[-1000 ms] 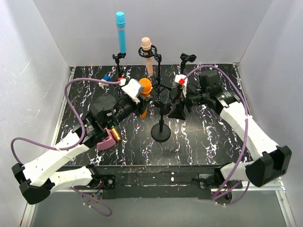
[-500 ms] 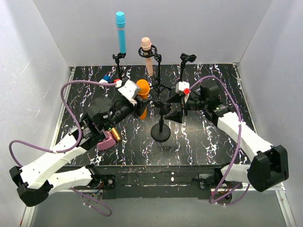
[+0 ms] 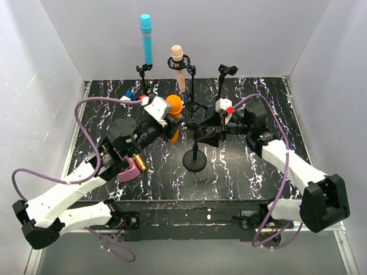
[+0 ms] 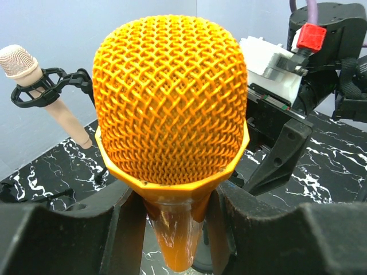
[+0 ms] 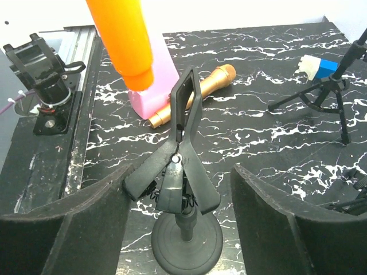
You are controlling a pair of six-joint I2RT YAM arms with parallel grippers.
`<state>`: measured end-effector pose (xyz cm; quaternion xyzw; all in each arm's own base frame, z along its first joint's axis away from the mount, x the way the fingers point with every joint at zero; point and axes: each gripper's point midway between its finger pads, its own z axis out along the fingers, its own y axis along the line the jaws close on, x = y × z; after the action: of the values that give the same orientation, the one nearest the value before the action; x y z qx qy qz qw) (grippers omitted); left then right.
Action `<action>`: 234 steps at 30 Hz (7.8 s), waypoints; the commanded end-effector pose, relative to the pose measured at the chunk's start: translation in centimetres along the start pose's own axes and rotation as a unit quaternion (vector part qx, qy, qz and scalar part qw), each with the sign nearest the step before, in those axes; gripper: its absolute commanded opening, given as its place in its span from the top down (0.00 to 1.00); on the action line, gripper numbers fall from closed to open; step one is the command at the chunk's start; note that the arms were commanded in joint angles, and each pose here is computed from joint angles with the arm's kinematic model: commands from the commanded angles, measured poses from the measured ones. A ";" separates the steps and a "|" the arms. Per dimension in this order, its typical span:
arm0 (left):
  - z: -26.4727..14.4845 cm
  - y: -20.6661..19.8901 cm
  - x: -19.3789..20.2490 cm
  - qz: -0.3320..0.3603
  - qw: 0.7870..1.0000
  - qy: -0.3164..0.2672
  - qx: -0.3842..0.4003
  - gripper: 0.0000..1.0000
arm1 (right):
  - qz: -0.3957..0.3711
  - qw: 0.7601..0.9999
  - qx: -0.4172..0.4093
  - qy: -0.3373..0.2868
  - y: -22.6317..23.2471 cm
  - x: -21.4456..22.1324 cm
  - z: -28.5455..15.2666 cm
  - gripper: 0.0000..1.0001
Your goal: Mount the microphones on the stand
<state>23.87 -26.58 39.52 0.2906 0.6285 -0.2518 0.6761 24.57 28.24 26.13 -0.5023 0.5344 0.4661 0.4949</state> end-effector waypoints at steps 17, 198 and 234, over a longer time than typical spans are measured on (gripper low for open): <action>4.7 0.8 0.9 0.089 0.996 0.011 -0.012 1.00 | -0.033 0.999 -0.025 -0.030 1.7 -1.4 -0.4 0.85; -12.3 2.0 5.1 -0.205 0.976 0.021 -0.068 0.02 | -0.069 0.958 0.270 -0.073 -11.2 -2.2 -18.2 0.96; -10.6 2.4 6.7 -0.186 0.977 0.058 -0.088 0.02 | -0.073 0.904 0.414 -0.072 -26.3 3.8 -24.9 0.63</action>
<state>18.82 -17.76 31.31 0.1276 0.7406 -0.2979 0.5886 49.76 1.41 20.47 -0.2327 0.6539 0.2185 0.6859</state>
